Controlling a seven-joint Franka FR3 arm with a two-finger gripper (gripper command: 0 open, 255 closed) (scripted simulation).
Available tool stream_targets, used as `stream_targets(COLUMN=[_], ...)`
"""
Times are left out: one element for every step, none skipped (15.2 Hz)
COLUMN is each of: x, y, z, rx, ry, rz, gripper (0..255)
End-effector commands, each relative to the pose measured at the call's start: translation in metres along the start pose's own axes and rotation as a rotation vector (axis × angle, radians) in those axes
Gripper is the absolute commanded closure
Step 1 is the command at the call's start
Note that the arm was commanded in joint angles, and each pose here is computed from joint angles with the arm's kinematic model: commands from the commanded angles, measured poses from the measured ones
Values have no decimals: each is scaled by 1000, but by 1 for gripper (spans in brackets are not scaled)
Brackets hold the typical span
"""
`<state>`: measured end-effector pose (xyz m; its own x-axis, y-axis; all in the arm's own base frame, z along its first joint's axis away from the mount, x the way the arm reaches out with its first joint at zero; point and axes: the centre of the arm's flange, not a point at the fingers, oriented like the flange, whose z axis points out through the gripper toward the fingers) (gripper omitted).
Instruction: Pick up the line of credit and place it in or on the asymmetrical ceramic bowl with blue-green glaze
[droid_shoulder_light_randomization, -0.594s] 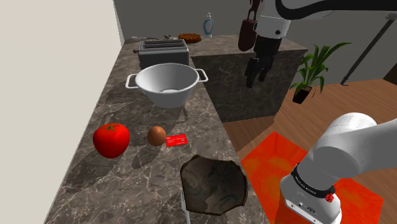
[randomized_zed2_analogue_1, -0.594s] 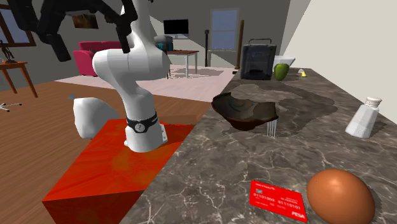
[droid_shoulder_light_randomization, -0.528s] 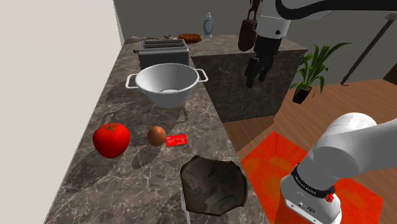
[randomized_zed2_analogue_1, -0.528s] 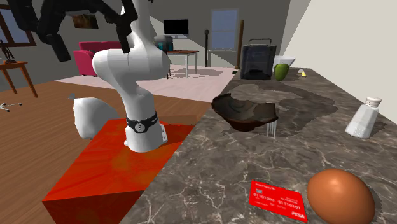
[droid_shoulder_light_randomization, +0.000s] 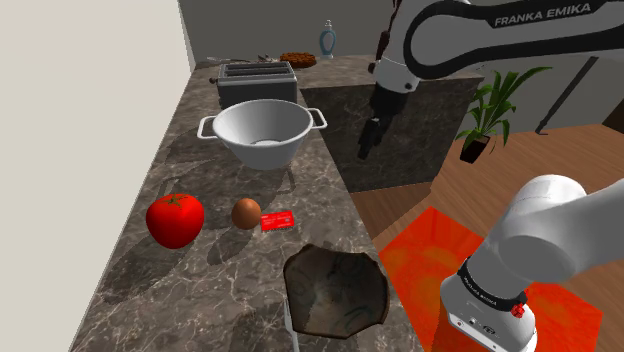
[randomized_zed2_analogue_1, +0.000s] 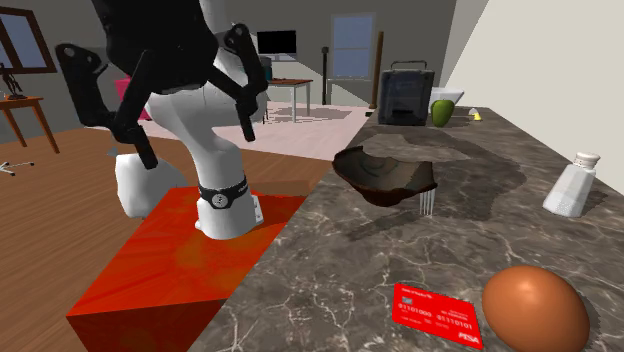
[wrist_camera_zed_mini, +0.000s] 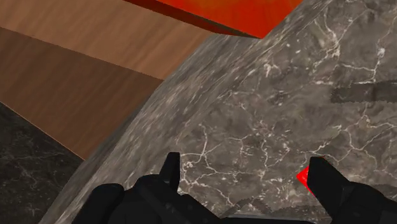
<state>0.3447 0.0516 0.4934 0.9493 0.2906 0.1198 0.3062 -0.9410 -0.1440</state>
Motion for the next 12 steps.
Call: stream_targets(x=[11, 16, 21, 26, 31, 36, 40, 45, 50, 54, 59, 63], y=[-10, -15, -20, -25, -30, -36, -42, -48, -54, -61, -67, -74], z=[22, 31, 40, 49, 58, 67, 76, 84, 93, 101, 109, 118], rx=[11, 18, 24, 30, 36, 42, 48, 54, 61, 67, 73, 79], ry=[39, 56, 73, 90, 108, 125, 142, 159, 176, 194, 211, 228], rz=[-70, -105, -139, -173, -207, -241, -276, -310, -344, -378, -412, -446], gripper=[0, 0, 0, 0, 0, 0, 0, 0, 0, 0, 0, 0])
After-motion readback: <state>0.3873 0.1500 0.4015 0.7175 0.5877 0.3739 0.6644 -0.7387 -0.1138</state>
